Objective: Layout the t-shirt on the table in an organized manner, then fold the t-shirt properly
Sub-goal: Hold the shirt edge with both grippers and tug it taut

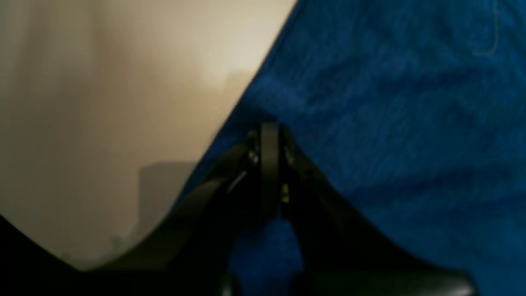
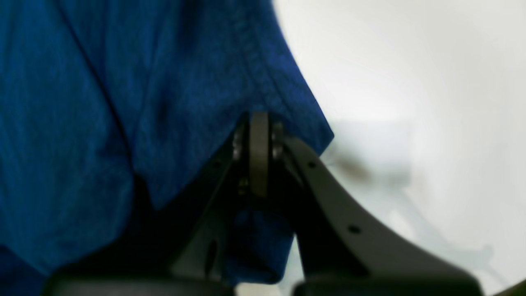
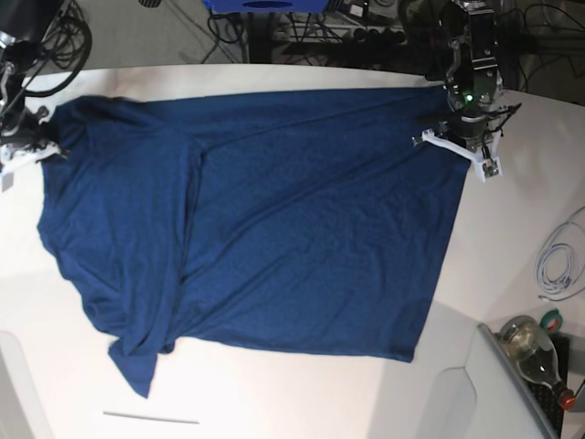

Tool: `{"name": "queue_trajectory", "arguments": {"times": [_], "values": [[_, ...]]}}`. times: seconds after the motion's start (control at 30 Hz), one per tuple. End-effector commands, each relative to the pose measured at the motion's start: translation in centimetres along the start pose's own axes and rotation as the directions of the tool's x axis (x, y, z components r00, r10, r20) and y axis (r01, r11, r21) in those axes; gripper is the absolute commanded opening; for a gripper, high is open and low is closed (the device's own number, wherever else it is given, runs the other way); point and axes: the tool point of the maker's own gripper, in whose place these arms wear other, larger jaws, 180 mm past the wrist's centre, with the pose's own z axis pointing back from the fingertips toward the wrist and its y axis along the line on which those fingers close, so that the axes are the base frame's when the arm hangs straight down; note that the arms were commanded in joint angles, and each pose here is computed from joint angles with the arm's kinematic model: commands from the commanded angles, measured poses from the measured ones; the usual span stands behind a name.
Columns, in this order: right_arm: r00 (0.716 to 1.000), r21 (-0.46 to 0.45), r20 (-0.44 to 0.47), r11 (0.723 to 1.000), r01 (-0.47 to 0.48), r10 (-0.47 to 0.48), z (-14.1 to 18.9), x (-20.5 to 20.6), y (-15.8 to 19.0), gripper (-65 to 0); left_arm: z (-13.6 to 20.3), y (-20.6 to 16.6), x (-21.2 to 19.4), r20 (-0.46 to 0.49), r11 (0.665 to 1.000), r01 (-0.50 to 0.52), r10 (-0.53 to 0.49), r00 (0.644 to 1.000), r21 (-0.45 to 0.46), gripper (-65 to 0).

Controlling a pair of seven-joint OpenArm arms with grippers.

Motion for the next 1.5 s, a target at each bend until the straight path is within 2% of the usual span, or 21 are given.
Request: {"name": "queue_trajectory", "arguments": {"times": [0.0, 0.23, 0.37, 0.43, 0.57, 0.67, 0.73, 0.87, 0.93, 1.17, 1.47], "values": [[0.999, -0.04, -0.029, 0.999, -0.013, 0.012, 0.2, -0.3, -1.4, -64.7, 0.0, 0.6, 0.4, 0.015, 1.0, 0.006, -0.006, 1.0, 0.014, -65.0], [0.999, -0.058, -0.033, 0.998, -0.015, 0.014, 0.5, -0.9, -2.3, -64.8, -0.5, 1.2, 0.5, 0.029, 1.0, 0.015, -0.016, 0.999, 0.025, -65.0], [0.999, -0.057, -0.032, 0.998, -0.017, 0.015, 0.5, -0.9, -2.2, -64.8, -0.7, 0.8, 1.8, 0.052, 1.0, 0.008, -0.009, 0.999, 0.021, -65.0], [1.0, -0.057, -0.024, 0.998, -0.021, 0.02, 0.6, -0.5, -2.1, -64.8, 0.0, 0.6, 3.4, 0.096, 1.0, 0.006, -0.007, 0.995, 0.012, -65.0], [0.992, -0.066, 0.072, 0.993, -0.1, 0.104, 2.8, 2.6, -1.4, -64.4, 2.5, 0.2, 6.3, 0.196, 1.0, 0.01, -0.008, 0.981, -0.012, -65.0], [0.976, -0.045, 0.164, 0.99, -0.135, 0.141, 4.4, 4.8, 1.1, -63.9, 3.9, -0.1, 8.0, 0.251, 1.0, 0.013, -0.006, 0.968, -0.025, -65.0], [0.972, -0.029, 0.152, 0.984, -0.175, 0.178, 4.8, 5.0, 2.5, -59.7, 4.6, -0.1, 8.4, 0.268, 0.999, 0.019, -0.012, 0.963, -0.027, -65.0], [0.952, 0.058, 0.065, 0.951, -0.303, 0.3, 3.8, 3.2, 7.2, -37.5, 4.8, 0.0, 8.2, 0.267, 0.999, 0.027, -0.02, 0.963, -0.024, -65.0], [0.941, 0.091, 0.045, 0.936, -0.339, 0.337, 3.3, 2.3, 8.7, -29.6, 4.6, 0.5, 7.9, 0.259, 1.0, 0.024, -0.02, 0.966, -0.013, -65.0], [0.939, 0.107, 0.018, 0.933, -0.343, 0.343, 2.7, 1.2, 9.2, -29.0, 4.8, 5.3, 7.9, 0.259, 0.995, -0.04, 0.015, 0.966, 0.091, -65.0], [0.943, 0.101, -0.042, 0.941, -0.323, 0.329, 2.1, -0.7, 8.0, -29.0, 5.0, 7.0, 8.0, 0.265, 0.99, -0.057, 0.021, 0.964, 0.13, -65.0]]}}
